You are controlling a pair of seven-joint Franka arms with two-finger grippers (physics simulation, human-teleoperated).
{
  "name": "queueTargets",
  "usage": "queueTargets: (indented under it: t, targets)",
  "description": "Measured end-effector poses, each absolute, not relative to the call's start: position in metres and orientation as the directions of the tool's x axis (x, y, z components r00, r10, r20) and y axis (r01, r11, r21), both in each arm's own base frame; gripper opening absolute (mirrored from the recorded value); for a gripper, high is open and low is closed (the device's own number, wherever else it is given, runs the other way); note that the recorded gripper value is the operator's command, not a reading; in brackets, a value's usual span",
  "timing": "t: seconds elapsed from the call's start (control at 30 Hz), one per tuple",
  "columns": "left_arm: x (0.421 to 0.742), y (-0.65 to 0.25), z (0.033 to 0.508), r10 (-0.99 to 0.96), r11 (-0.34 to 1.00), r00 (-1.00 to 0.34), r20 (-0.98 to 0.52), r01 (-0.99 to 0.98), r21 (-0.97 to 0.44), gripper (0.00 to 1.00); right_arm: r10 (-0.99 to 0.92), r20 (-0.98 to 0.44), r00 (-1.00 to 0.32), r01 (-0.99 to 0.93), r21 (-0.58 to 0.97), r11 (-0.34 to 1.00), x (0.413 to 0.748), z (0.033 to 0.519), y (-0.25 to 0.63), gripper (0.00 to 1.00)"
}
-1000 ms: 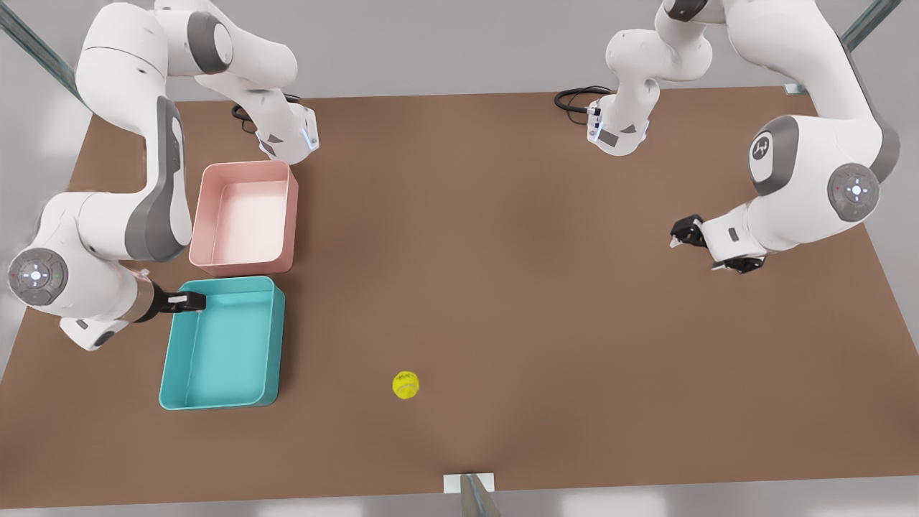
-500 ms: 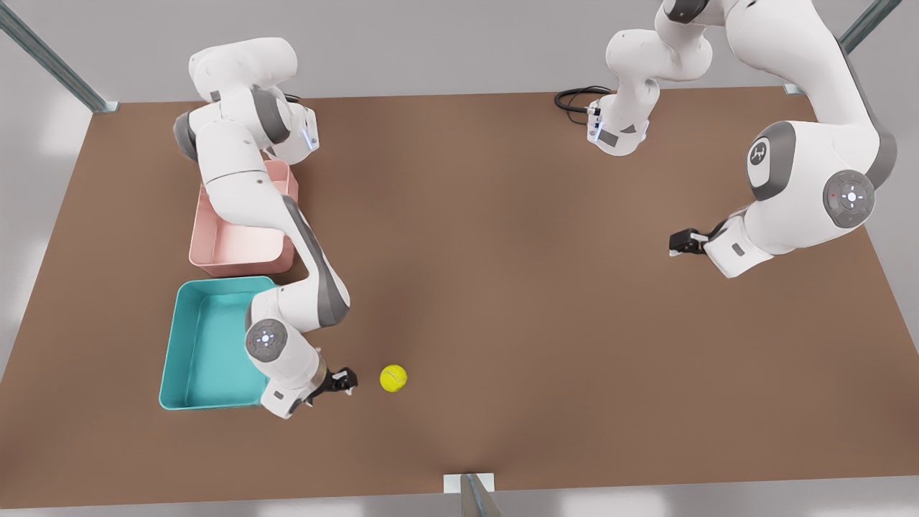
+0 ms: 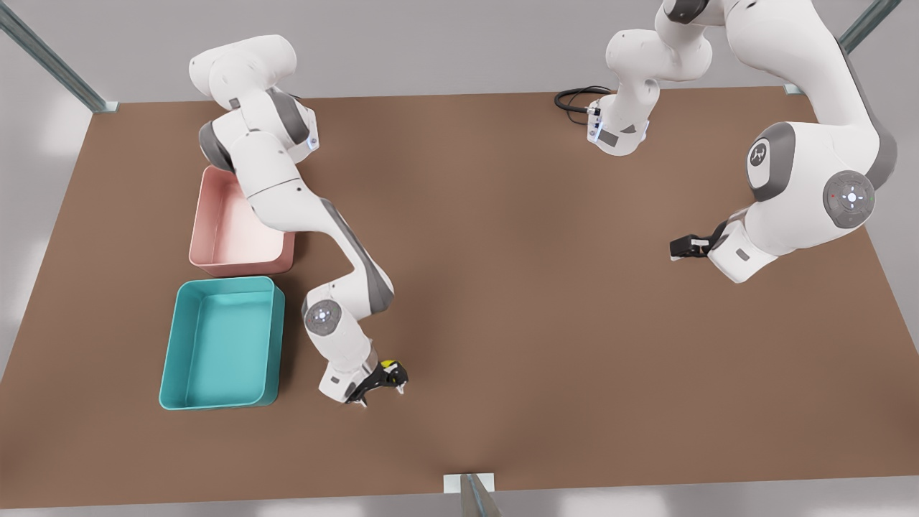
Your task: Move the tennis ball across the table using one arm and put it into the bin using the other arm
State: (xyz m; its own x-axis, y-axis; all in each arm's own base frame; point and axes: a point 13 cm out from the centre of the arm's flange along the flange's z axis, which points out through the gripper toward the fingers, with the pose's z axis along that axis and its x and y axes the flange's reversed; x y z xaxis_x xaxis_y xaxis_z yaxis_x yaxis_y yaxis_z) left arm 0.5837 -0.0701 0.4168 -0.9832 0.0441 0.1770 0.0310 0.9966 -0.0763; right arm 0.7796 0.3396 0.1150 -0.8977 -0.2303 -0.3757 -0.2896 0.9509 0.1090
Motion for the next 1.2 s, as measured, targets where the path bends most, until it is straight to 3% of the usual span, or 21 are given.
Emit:
queueTargets:
  t: [0.43,1.17,1.2]
  targets:
    - [0.585,-0.069,0.414,-0.012,0.998,-0.983,0.184,-0.024,-0.065,1.00,-0.213,-0.291,-0.933,-0.257,0.122,0.959,0.737,0.077,0.341,1.00]
    - [0.583,-0.069,0.404,-0.049,0.997,-0.978,0.205,-0.062,-0.056,1.00,-0.204,-0.297,-0.933,-0.250,0.128,0.960,0.727,0.026,0.349,1.00]
    - [0.583,-0.069,0.404,-0.050,0.996,-0.977,0.205,-0.063,-0.055,1.00,-0.203,-0.298,-0.933,-0.250,0.128,0.960,0.727,0.025,0.349,0.95]
